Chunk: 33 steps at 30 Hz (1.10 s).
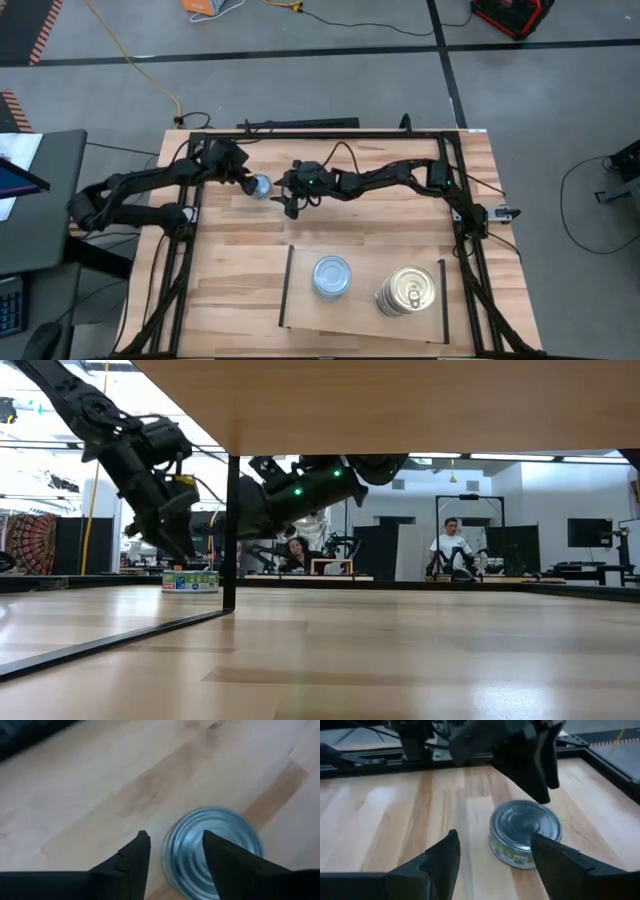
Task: Stack canned seafood by type on shelf
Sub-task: Stack the green tuna can on the top of the green tuna cans on the shelf
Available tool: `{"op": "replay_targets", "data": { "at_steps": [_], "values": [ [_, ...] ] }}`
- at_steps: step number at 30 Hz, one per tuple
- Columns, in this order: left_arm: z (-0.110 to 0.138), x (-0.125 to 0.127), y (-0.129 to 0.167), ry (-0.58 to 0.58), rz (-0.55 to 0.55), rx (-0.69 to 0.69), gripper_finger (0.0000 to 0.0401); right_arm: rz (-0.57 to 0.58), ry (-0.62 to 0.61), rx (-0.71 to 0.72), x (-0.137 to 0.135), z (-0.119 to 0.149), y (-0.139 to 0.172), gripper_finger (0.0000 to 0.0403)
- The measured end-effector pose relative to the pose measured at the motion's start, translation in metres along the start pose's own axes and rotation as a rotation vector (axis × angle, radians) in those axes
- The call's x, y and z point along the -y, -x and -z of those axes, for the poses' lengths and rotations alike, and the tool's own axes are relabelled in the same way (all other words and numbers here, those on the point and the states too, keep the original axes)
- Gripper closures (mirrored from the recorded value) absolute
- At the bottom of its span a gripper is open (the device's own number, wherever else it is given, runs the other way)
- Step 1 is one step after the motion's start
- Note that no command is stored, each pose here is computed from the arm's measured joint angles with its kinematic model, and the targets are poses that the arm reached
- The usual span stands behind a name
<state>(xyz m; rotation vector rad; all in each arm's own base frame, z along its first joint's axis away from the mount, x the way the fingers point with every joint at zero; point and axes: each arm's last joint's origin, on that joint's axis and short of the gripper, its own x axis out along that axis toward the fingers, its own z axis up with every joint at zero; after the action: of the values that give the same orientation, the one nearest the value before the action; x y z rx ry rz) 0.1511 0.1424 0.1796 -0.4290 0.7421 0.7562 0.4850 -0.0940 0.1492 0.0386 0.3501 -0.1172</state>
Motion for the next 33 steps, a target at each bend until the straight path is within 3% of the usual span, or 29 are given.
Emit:
{"op": "replay_targets", "data": {
  "at_steps": [9,15,18,29,33],
  "values": [
    [-0.001,-0.006,0.003,0.019,-0.023,0.014,0.0259,0.06,-0.004,-0.128,0.018,0.013,0.002,0.0133],
    [0.003,-0.013,0.012,-0.031,-0.279,-0.007,0.0266,0.074,-0.031,-0.158,0.026,0.016,0.004,0.0133],
    [0.01,-0.015,0.009,-0.051,-0.33,-0.085,0.0267,0.069,-0.03,-0.158,0.023,0.016,0.003,0.0133],
    [0.021,-0.003,-0.016,-0.137,-0.23,-0.226,0.0267,0.063,-0.032,-0.199,0.022,0.02,0.004,0.0133],
    [0.021,0.009,-0.024,-0.208,-0.123,-0.209,0.0267,0.066,-0.037,-0.262,0.024,0.026,0.005,0.0133]
  ]
}}
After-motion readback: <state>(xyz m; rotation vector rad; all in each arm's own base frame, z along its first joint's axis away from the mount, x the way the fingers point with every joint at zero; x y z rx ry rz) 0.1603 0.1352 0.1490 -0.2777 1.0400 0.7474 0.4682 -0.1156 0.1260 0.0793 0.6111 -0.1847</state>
